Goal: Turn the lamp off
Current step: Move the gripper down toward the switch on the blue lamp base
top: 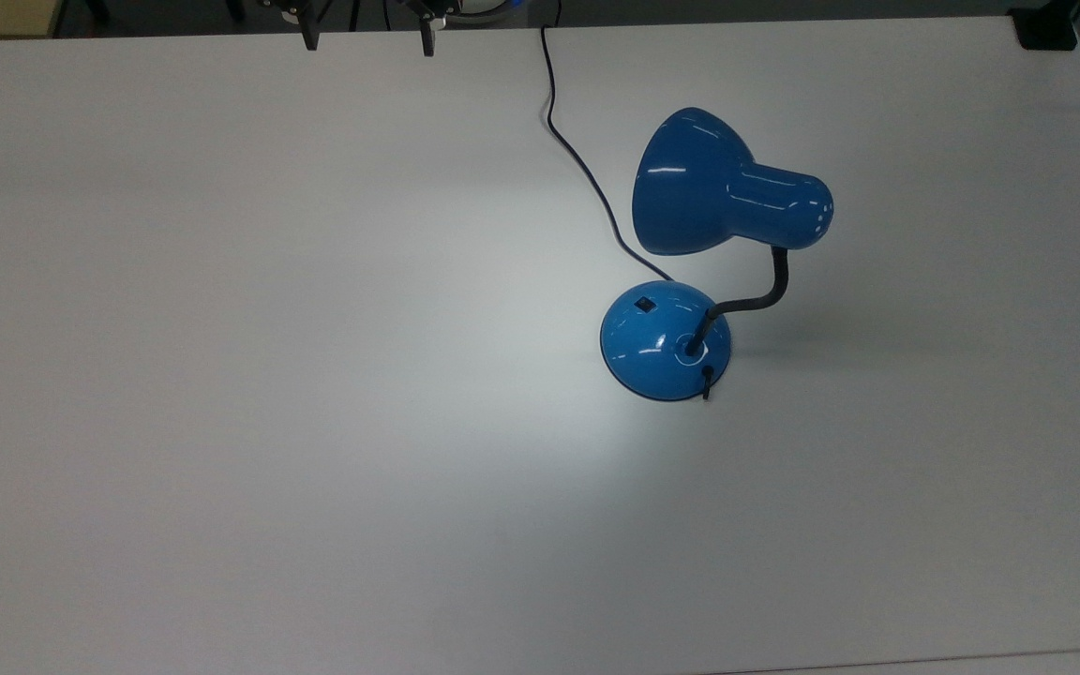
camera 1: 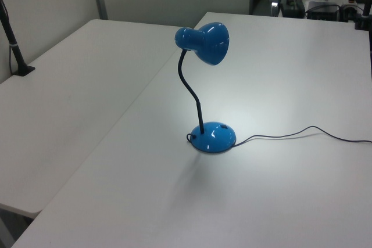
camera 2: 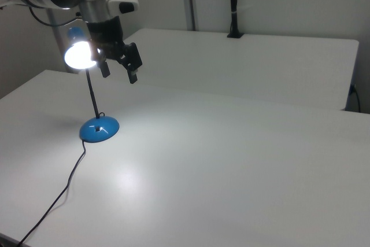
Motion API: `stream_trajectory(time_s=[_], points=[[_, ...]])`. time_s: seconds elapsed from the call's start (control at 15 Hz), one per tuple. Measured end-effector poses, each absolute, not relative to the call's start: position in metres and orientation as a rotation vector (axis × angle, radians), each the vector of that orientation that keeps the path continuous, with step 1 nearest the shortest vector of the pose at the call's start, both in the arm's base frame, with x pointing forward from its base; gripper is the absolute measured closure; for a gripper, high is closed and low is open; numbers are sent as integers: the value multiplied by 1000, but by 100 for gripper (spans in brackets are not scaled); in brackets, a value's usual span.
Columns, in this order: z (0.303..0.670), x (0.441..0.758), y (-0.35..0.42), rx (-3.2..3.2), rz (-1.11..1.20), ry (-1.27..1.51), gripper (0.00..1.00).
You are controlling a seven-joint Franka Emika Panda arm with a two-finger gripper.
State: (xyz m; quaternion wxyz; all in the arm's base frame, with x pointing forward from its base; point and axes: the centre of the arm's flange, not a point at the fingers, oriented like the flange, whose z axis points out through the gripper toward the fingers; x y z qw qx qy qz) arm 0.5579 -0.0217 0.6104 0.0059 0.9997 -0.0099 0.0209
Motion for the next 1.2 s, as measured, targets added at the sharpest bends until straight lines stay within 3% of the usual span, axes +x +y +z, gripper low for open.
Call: stream_trajectory(time_s=[0.27, 0.6, 0.87, 0.93, 1.2], points=[[610, 558, -21, 3129, 62, -3, 0], [583, 563, -1, 3102, -34, 457, 0], [555, 568, 32, 3089, -116, 586, 5], [549, 568, 40, 3086, -135, 606, 11], [513, 577, 70, 3100, -186, 589, 57]])
